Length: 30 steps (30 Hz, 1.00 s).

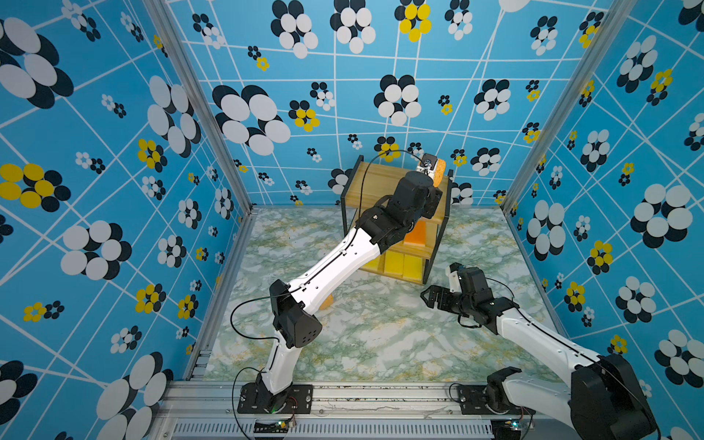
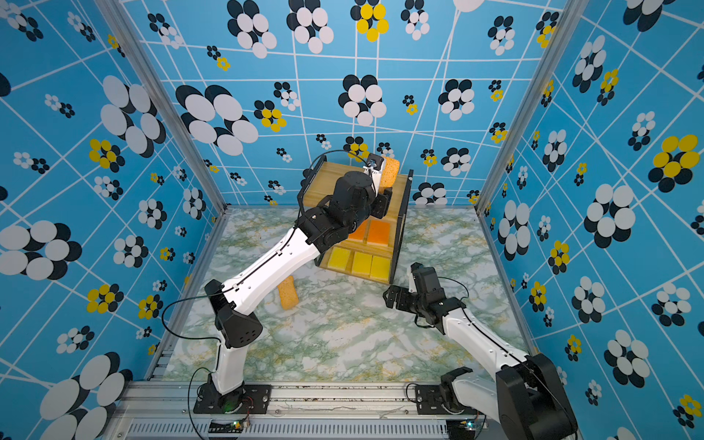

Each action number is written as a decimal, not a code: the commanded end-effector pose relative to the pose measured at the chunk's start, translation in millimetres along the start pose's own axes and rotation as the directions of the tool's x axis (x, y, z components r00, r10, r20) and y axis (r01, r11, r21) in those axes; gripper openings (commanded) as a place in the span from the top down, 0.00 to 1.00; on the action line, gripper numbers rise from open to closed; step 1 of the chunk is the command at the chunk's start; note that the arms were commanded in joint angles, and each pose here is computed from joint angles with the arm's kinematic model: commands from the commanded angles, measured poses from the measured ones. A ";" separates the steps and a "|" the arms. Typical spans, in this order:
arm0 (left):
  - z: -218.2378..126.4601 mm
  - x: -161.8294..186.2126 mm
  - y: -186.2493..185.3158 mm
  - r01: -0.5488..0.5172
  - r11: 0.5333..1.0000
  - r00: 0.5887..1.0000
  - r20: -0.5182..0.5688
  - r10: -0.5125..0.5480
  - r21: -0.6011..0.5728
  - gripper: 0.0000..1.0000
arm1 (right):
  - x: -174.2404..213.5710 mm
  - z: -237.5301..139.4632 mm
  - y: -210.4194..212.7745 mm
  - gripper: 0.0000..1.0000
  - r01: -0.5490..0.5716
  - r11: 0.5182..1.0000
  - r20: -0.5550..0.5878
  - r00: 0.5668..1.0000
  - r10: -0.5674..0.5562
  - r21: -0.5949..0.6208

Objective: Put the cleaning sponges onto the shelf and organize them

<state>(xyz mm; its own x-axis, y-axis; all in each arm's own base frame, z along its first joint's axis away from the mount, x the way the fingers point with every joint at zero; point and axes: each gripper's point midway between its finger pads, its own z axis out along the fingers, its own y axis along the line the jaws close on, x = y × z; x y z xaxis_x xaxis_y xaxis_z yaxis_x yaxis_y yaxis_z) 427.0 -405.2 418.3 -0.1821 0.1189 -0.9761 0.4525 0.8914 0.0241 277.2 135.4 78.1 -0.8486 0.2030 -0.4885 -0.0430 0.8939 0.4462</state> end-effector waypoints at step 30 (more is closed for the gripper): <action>-0.4 11.6 -17.2 0.115 0.993 0.992 -0.051 -0.114 0.019 0.56 | -0.1 8.6 1.3 0.01 0.007 1.000 -0.008 1.000 -0.008 -0.023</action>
<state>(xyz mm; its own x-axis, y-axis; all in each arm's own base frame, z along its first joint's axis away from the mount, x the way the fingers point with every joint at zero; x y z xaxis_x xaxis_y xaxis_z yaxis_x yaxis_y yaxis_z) 421.2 -411.9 397.7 -0.2845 0.0622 -0.9566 0.4310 0.8997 -0.0697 282.1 140.5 72.8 -0.8530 0.1991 -0.4824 -0.0522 0.8872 0.4585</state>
